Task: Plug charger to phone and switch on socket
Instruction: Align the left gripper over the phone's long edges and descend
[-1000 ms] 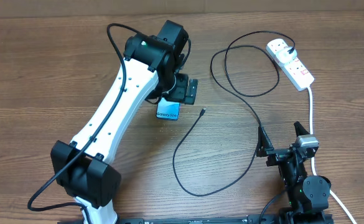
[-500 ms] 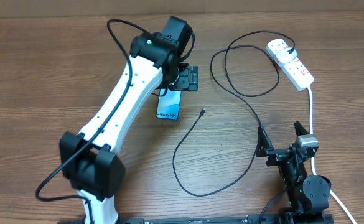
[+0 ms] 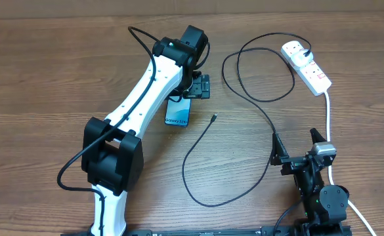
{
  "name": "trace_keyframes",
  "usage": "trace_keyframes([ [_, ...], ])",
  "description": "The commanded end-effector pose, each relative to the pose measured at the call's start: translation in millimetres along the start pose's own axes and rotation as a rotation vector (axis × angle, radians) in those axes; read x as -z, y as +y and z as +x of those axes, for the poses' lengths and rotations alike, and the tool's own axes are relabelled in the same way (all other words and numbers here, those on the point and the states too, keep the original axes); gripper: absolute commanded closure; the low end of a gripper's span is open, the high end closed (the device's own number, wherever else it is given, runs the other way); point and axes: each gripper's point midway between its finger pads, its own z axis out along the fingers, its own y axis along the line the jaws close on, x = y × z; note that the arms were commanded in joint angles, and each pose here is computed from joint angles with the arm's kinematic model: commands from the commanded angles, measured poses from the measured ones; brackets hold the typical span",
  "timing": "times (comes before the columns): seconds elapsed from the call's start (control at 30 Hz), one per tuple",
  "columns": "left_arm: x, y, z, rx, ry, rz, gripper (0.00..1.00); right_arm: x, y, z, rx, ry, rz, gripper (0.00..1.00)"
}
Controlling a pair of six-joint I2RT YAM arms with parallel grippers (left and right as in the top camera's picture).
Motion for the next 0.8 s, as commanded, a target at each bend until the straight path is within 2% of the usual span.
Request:
trace_keyframes([
  [0.0,-12,2,-6,-0.005,0.003,-0.017,0.0,0,0,1,-0.003,-0.005,0.002,0.0],
  [0.3,-29,9,-10,-0.008,0.022,-0.03,0.0,0,0,1,-0.003,-0.005,0.002,0.0],
  [0.53,-36,10,-16,-0.108,0.009,-0.025,0.0,0,0,1,-0.003,-0.005,0.001,0.0],
  [0.77,-46,17,-18,-0.097,0.004,-0.025,0.0,0,0,1,-0.003,-0.005,0.002,0.0],
])
